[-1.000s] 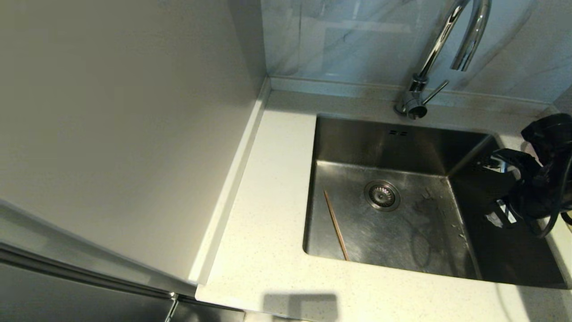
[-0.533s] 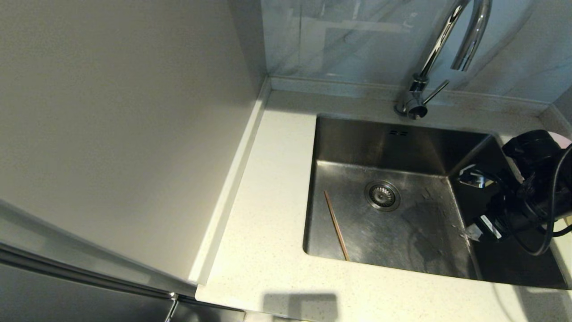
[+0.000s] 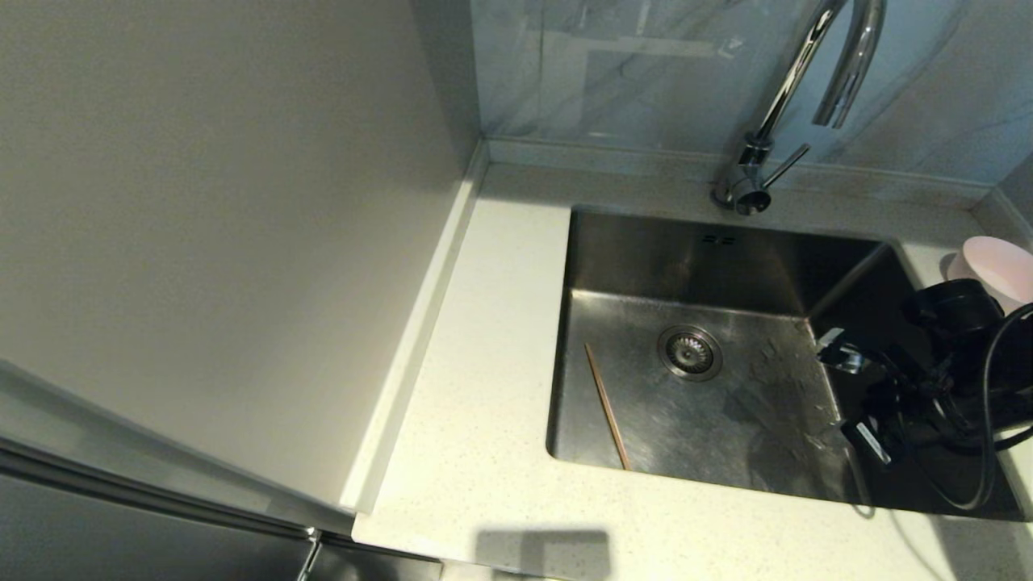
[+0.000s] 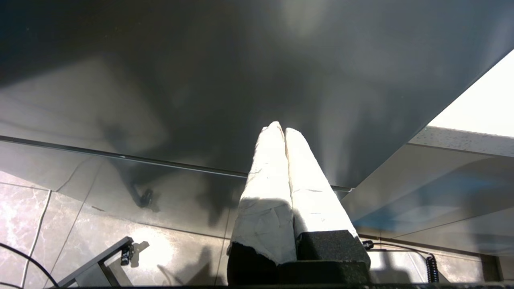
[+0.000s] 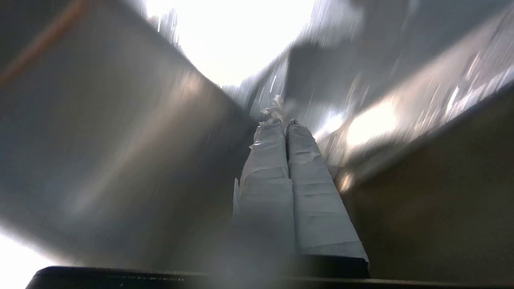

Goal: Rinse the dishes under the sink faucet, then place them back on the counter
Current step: Put the chopsticks back to the table from the sink

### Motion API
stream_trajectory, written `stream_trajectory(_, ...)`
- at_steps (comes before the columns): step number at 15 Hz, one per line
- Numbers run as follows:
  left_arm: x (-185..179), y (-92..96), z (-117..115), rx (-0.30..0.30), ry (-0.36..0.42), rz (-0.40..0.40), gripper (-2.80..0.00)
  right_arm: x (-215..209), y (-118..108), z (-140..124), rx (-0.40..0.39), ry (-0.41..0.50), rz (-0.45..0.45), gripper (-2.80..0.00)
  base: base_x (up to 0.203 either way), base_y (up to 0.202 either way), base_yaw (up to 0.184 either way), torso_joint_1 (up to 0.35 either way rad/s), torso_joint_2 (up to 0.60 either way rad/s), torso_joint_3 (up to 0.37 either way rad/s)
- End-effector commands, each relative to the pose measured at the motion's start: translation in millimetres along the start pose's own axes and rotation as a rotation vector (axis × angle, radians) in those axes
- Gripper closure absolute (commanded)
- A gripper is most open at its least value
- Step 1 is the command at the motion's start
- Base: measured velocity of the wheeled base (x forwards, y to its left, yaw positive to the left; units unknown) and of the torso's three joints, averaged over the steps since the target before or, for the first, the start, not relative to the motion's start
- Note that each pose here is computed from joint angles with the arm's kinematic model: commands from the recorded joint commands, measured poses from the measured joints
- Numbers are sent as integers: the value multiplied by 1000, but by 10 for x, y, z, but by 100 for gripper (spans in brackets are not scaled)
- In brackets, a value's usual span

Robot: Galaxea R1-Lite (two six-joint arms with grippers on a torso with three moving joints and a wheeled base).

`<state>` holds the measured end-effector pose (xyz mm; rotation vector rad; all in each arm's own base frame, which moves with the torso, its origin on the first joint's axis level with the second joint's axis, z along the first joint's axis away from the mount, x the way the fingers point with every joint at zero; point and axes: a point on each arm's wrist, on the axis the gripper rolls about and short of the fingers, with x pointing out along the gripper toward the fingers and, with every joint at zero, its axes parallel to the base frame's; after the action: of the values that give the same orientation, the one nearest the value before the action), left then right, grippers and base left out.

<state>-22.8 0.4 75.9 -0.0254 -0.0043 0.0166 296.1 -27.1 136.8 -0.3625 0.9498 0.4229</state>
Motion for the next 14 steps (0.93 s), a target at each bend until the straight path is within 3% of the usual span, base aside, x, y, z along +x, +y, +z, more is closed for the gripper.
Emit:
stream_trajectory(1, -2, 0, 0, -1, -4, 0, 0, 251, -79, 30, -19, 6, 47, 0, 0, 0, 0, 0, 0, 0)
stream_trajectory(5, -2, 0, 0, -1, -4, 0, 0, 445, 124, 358, -43, 16, 138, 0, 0, 0, 0, 0, 0, 0)
stream_trajectory(10, -2, 0, 0, -1, -4, 0, 0, 523, 754, 930, 53, 17, 248, 0, 0, 0, 0, 0, 0, 0)
stream_trajectory(14, -2, 0, 0, -1, -4, 0, 0, 524, 1021, 1149, 83, -10, 258, 0, 0, 0, 0, 0, 0, 0)
